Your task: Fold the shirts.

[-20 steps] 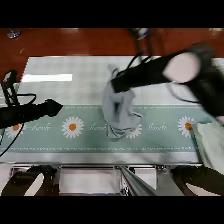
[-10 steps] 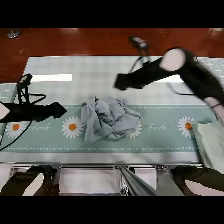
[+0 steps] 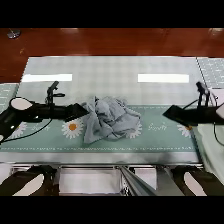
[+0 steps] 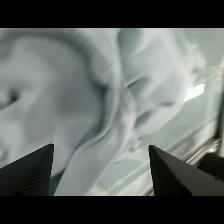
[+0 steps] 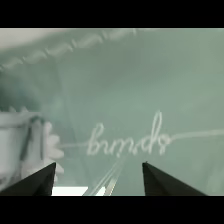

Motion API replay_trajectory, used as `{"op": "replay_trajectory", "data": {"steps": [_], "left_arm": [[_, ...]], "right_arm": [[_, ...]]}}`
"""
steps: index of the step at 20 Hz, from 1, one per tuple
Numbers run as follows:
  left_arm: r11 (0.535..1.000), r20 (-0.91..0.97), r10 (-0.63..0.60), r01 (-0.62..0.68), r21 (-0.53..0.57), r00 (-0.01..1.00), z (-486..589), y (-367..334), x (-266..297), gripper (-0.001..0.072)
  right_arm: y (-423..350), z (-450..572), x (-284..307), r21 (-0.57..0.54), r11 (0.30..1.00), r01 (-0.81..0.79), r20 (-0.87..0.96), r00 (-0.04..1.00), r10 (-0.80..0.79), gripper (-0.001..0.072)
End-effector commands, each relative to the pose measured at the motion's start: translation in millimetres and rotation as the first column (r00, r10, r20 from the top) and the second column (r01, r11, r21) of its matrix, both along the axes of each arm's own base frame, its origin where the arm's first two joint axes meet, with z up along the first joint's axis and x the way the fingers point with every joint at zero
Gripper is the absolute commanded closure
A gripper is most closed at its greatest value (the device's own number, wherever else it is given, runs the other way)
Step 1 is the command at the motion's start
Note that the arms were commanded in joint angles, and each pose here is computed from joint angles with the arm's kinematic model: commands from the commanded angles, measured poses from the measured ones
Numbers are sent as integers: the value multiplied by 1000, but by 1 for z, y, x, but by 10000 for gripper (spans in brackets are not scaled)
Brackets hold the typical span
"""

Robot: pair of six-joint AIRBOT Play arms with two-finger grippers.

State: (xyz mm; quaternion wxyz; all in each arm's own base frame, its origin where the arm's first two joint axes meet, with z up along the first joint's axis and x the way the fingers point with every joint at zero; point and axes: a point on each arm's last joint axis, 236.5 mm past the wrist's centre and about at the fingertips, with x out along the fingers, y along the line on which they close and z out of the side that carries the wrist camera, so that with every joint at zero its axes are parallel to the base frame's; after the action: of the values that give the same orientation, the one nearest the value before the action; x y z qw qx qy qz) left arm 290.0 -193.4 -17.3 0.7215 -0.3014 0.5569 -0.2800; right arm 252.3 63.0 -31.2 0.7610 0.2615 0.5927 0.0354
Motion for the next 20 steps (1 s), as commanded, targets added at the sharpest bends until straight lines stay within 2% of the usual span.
{"op": "replay_trajectory", "data": {"steps": [1,3,4,6,9,15,16,17,18,19,20], "left_arm": [[999,36,1,0,-43,999,-8,-28,32,6],[999,14,-30,30,-42,999,-17,-40,39,13],[998,-1,-40,40,-46,999,-20,-43,42,51],[992,-36,-103,100,-76,994,-20,-48,40,688],[985,-19,-143,140,-104,990,-5,-45,45,687],[980,-26,-150,145,-137,988,7,-31,48,687],[979,-28,-155,150,-140,988,8,-32,47,688],[978,-27,-158,152,-142,987,9,-32,46,688],[978,-18,-156,152,-141,988,12,-32,46,687],[979,0,-150,148,-140,989,19,-29,49,687],[980,30,-140,143,-142,990,31,-24,55,688]], "right_arm": [[26,-38,-42,94,996,8,-74,997,-1,98],[45,-40,-41,104,994,-38,-49,998,43,98],[56,-41,-40,116,992,-44,-51,997,50,98],[79,-47,-40,165,985,-48,-77,995,61,97],[111,-47,-22,225,973,-54,-50,996,67,98],[167,-58,13,243,963,-120,-80,986,143,99],[176,-58,20,243,960,-136,-78,984,159,162],[183,-56,26,245,958,-150,-71,983,172,339],[188,-53,33,248,955,-163,-61,981,183,575],[191,-45,40,249,948,-198,-39,976,214,685],[189,-32,48,240,938,-249,-5,966,258,685]]}}
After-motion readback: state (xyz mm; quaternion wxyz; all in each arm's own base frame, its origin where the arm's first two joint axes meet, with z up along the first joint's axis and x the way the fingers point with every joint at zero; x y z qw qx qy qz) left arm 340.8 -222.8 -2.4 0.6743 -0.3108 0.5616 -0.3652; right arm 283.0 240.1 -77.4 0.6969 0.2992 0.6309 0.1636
